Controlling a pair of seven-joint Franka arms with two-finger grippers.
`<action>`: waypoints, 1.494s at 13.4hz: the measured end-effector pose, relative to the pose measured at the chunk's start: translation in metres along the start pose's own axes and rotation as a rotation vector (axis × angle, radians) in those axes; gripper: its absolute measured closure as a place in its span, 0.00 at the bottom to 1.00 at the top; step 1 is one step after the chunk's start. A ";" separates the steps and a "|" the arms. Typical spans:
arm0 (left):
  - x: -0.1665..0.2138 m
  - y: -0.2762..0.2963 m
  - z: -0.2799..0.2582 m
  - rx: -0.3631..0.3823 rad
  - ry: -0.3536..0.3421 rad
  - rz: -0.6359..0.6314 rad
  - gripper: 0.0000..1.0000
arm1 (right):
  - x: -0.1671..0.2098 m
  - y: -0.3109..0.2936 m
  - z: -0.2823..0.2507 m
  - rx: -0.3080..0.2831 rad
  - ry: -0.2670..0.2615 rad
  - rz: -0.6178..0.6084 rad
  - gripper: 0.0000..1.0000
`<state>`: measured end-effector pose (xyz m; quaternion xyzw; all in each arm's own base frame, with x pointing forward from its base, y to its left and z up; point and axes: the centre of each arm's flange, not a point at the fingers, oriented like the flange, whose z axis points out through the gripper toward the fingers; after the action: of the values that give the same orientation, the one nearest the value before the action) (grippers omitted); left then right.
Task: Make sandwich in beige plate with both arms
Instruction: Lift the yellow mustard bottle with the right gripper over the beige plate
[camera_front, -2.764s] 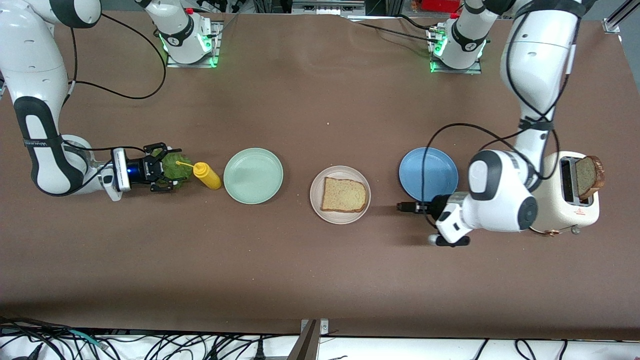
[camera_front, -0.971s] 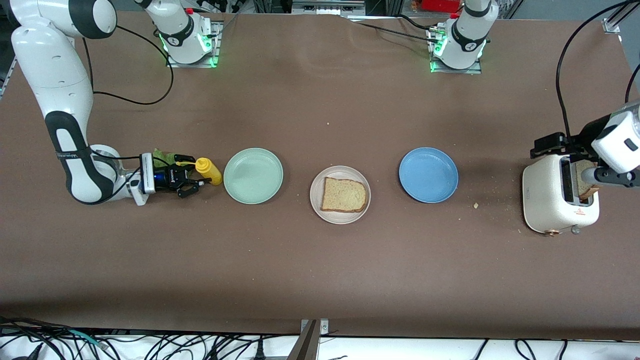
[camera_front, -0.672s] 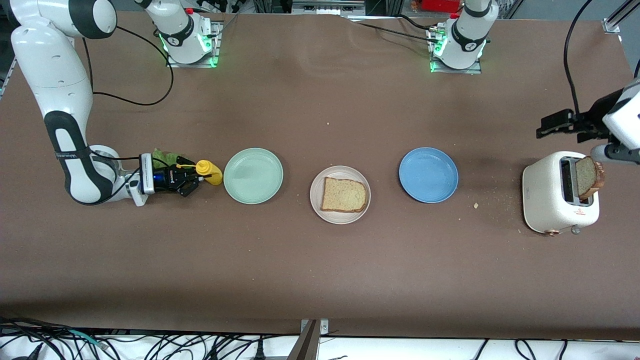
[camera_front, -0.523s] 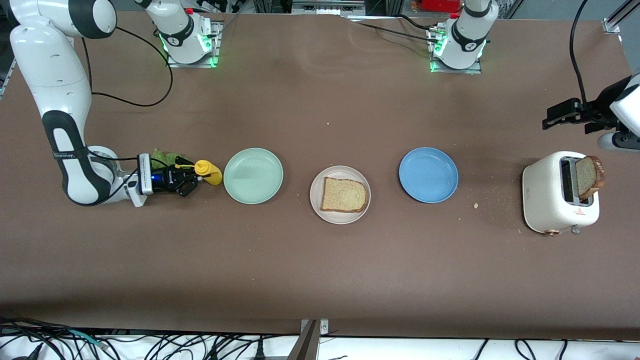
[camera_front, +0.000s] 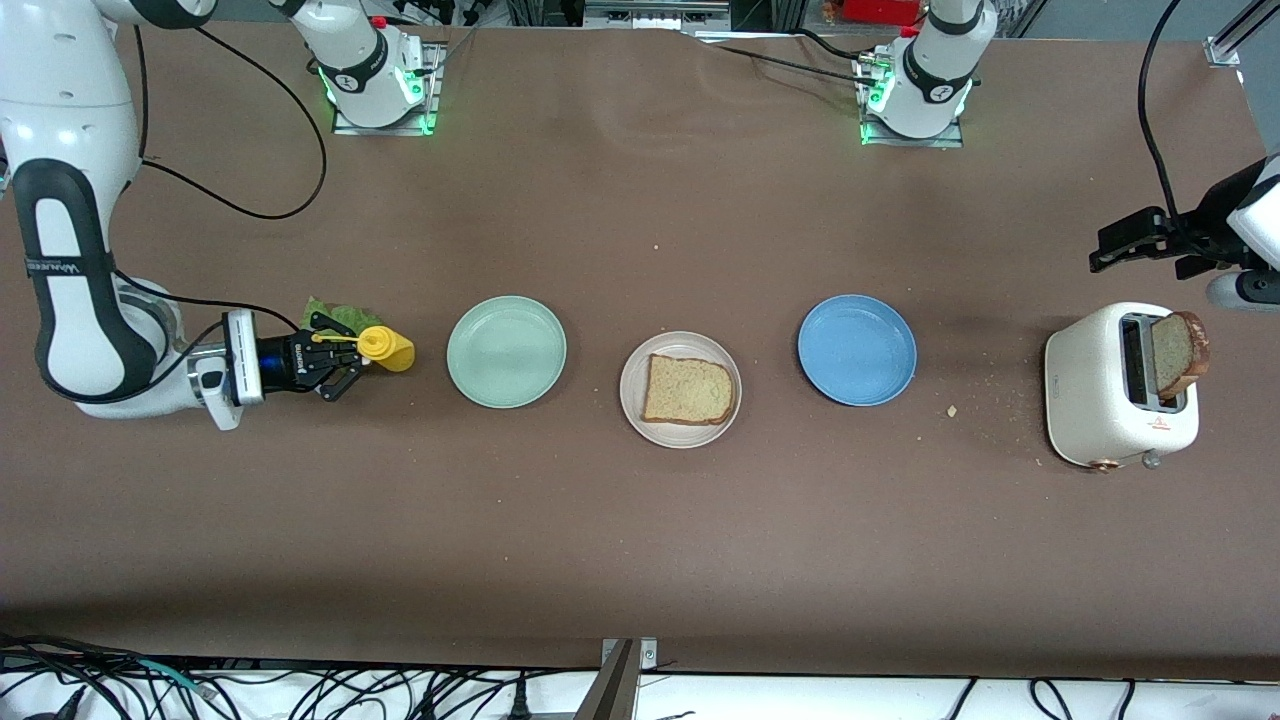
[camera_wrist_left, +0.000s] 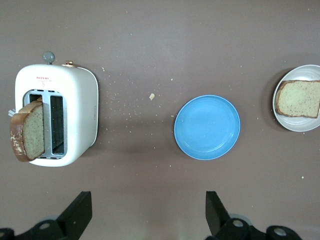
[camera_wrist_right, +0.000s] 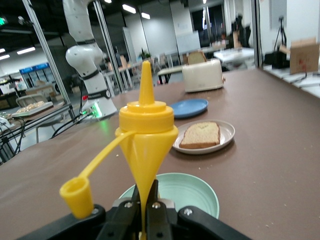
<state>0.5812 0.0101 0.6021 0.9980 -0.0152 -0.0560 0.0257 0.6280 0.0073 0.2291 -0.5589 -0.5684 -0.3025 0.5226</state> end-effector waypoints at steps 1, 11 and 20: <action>0.000 0.003 0.002 0.000 -0.001 -0.002 0.00 | 0.016 0.005 0.003 -0.004 -0.056 0.036 0.96; -0.008 0.011 0.012 0.001 0.011 -0.011 0.00 | 0.149 0.044 0.101 -0.057 -0.618 0.283 0.96; -0.013 0.016 0.011 0.003 0.032 -0.008 0.00 | 0.237 0.023 0.301 -0.387 -1.070 0.416 0.96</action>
<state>0.5665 -0.0061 0.5937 0.9988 -0.0111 -0.0400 0.0244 0.6132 0.3669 0.3627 -0.8176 -0.5659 0.0311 0.1015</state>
